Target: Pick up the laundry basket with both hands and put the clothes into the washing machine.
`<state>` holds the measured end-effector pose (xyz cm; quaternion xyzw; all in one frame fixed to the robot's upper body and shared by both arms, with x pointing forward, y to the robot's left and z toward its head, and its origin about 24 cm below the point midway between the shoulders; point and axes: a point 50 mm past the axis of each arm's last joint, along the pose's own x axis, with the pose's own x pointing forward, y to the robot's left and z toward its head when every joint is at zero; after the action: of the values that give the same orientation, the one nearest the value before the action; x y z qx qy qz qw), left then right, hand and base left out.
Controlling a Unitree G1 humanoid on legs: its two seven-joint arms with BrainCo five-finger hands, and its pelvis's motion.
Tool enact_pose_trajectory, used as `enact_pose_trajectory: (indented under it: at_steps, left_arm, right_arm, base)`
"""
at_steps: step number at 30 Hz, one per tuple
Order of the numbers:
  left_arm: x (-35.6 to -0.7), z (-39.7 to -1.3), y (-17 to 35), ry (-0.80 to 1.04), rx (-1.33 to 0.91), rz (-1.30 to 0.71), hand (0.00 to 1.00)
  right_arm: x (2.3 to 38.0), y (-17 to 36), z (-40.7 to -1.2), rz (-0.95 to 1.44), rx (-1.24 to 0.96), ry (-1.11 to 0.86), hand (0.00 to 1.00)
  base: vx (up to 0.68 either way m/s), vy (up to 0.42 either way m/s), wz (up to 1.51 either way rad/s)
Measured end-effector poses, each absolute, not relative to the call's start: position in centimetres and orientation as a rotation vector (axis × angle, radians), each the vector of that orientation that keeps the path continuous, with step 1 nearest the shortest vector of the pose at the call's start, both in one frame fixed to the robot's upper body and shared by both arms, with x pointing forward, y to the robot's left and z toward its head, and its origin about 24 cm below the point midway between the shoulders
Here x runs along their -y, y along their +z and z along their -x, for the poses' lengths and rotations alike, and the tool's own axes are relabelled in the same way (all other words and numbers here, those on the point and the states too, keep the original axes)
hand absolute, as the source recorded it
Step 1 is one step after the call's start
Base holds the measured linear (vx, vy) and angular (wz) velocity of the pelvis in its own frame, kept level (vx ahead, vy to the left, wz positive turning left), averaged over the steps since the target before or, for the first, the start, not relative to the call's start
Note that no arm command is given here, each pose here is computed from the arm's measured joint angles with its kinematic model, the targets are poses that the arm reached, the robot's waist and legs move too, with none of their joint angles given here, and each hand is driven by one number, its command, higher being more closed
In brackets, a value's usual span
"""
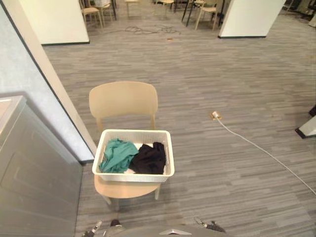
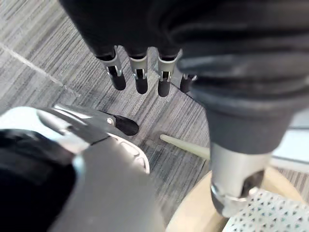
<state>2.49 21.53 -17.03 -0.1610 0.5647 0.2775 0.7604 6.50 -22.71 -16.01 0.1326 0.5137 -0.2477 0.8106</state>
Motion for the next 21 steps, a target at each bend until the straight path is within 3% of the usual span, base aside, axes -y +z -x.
enact_pose_trajectory:
  at_steps: [10,18,21]
  left_arm:
    - [-21.8,-3.6,-16.9,0.614,-1.197,0.35,0.0]
    - [-22.0,-8.7,-15.5,0.55,-0.999,0.33,0.0]
    - [-20.6,-7.1,-16.2,0.54,-1.074,0.35,0.0]
  right_arm:
    - [22.4,-16.5,-5.4,-0.374,-1.136,-0.609,0.0]
    - [23.3,-15.3,-10.0,-0.301,-1.018,-0.536,0.0]
    - [24.7,-13.6,-13.1,-0.268,-0.878,-0.54,0.0]
  base:
    - [0.0,-0.036,-0.16]
    - [0.0,-0.067,0.93]
    - [-0.09,-0.02,0.4]
